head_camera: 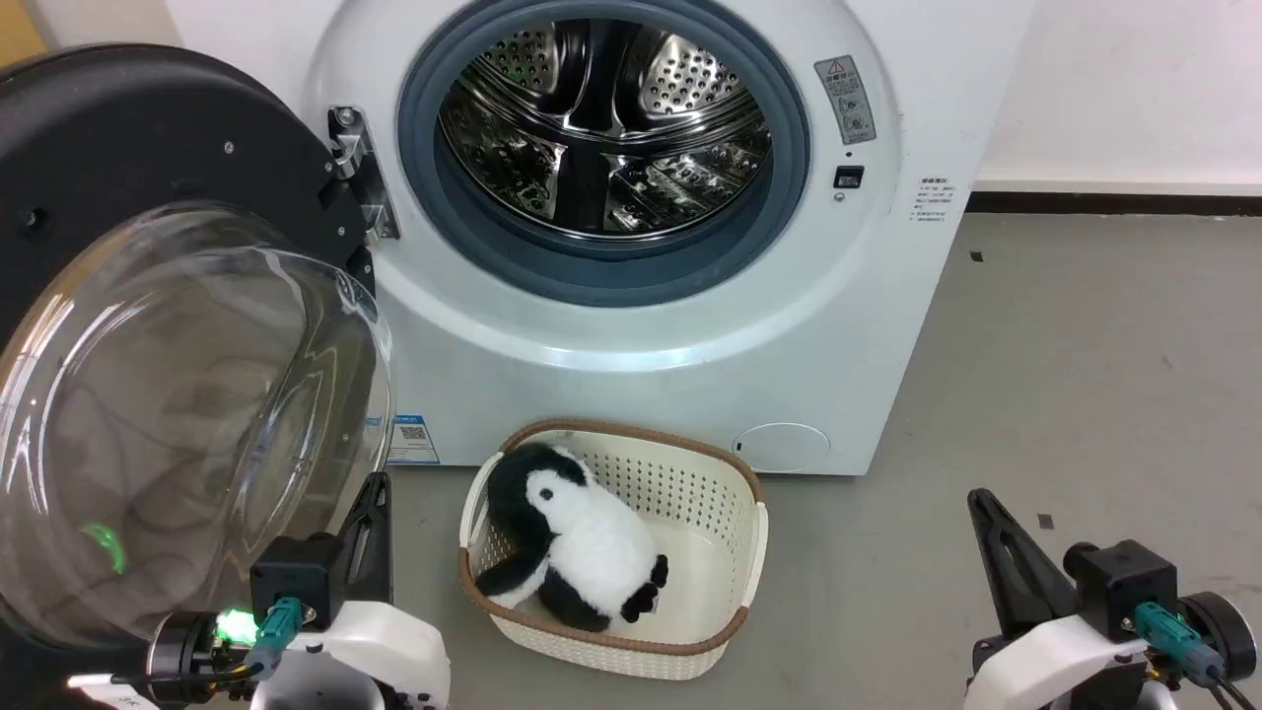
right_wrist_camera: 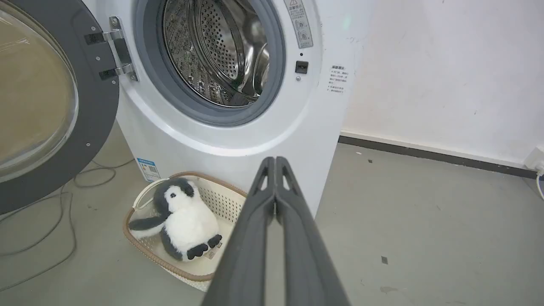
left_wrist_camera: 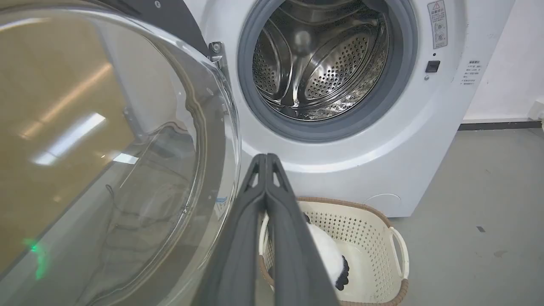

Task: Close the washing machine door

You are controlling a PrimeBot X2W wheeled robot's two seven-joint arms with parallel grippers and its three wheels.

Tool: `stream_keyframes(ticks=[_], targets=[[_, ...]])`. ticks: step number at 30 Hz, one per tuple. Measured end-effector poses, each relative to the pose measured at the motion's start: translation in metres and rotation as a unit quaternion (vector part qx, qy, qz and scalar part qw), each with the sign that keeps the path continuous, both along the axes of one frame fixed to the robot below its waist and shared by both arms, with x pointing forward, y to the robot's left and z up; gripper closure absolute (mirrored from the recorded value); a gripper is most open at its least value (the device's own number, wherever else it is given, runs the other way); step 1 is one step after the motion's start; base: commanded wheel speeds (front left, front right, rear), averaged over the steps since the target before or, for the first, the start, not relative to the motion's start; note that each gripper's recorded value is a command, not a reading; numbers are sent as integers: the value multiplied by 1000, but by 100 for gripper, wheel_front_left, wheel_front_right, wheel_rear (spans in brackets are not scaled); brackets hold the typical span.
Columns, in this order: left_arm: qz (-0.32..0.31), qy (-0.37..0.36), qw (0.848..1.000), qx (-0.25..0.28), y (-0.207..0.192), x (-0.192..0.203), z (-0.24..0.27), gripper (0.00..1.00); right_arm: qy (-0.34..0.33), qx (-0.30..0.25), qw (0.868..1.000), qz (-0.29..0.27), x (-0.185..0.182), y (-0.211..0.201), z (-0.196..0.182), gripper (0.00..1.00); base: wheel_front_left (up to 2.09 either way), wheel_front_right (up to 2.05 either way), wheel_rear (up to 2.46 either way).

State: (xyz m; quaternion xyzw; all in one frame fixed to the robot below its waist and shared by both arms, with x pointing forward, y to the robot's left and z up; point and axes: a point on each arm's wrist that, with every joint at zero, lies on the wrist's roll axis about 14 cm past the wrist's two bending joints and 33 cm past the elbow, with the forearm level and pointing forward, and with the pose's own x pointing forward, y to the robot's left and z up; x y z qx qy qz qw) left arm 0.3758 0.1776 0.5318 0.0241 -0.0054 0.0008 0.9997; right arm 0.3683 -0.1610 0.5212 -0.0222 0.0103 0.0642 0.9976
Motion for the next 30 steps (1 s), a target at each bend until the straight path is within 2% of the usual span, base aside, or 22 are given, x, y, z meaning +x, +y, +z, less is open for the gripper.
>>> stream_keyframes(ticks=[30], targets=[[0, 0, 1000, 0, 0, 0, 0, 100, 0, 0, 1000, 0, 0, 0, 0, 100, 0, 0, 0]])
